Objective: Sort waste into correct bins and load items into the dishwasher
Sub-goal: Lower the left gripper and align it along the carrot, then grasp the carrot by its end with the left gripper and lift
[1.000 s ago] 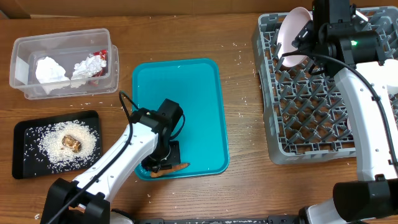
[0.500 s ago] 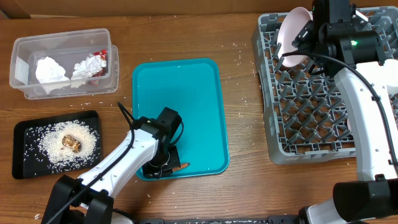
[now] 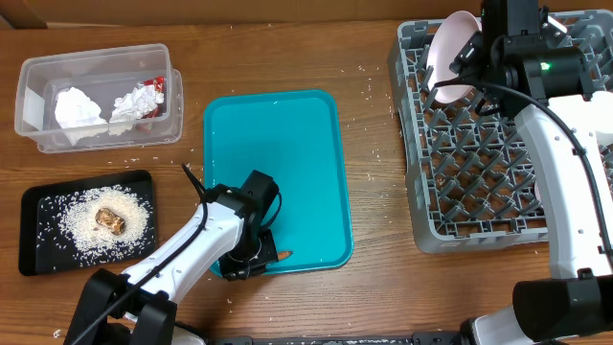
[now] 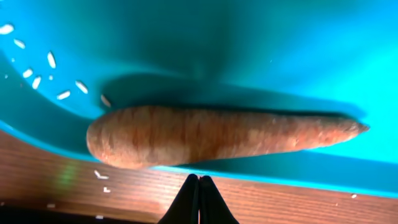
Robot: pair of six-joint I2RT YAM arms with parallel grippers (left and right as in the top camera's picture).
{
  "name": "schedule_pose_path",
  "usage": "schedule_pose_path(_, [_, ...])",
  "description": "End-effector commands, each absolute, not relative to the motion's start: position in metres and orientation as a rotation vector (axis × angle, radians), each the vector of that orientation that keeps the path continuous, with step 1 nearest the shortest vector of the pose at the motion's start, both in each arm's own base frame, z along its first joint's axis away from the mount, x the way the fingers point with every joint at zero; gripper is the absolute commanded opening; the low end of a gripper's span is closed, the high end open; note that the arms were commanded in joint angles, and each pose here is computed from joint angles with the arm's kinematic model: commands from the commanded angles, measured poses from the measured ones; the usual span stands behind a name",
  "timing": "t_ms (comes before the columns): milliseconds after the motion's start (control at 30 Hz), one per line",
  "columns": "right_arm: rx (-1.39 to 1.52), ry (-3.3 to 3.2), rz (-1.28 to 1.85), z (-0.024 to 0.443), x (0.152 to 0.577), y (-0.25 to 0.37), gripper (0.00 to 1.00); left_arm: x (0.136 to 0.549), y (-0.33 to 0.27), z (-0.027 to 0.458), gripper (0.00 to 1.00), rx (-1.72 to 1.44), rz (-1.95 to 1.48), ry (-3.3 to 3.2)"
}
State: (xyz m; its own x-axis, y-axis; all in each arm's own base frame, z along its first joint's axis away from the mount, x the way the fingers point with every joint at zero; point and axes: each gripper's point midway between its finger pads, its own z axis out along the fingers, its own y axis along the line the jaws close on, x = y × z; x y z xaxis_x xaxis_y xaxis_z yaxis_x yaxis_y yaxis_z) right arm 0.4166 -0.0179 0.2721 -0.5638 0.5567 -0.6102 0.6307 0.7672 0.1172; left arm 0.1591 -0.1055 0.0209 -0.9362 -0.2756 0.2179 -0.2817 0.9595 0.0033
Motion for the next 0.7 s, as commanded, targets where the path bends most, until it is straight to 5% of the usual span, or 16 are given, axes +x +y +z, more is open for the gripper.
schedule_pose_path(0, [0.888, 2.303, -0.143, 0.274, 0.418, -0.017, 1.00, 0.159, -0.104, 0.020, 0.04, 0.435, 0.025, -2.903])
schedule_pose_path(667, [0.888, 2.303, -0.143, 0.274, 0.418, -0.017, 1.00, 0.192, -0.091, 0.007, 0.04, 0.462, -0.064, -3.081])
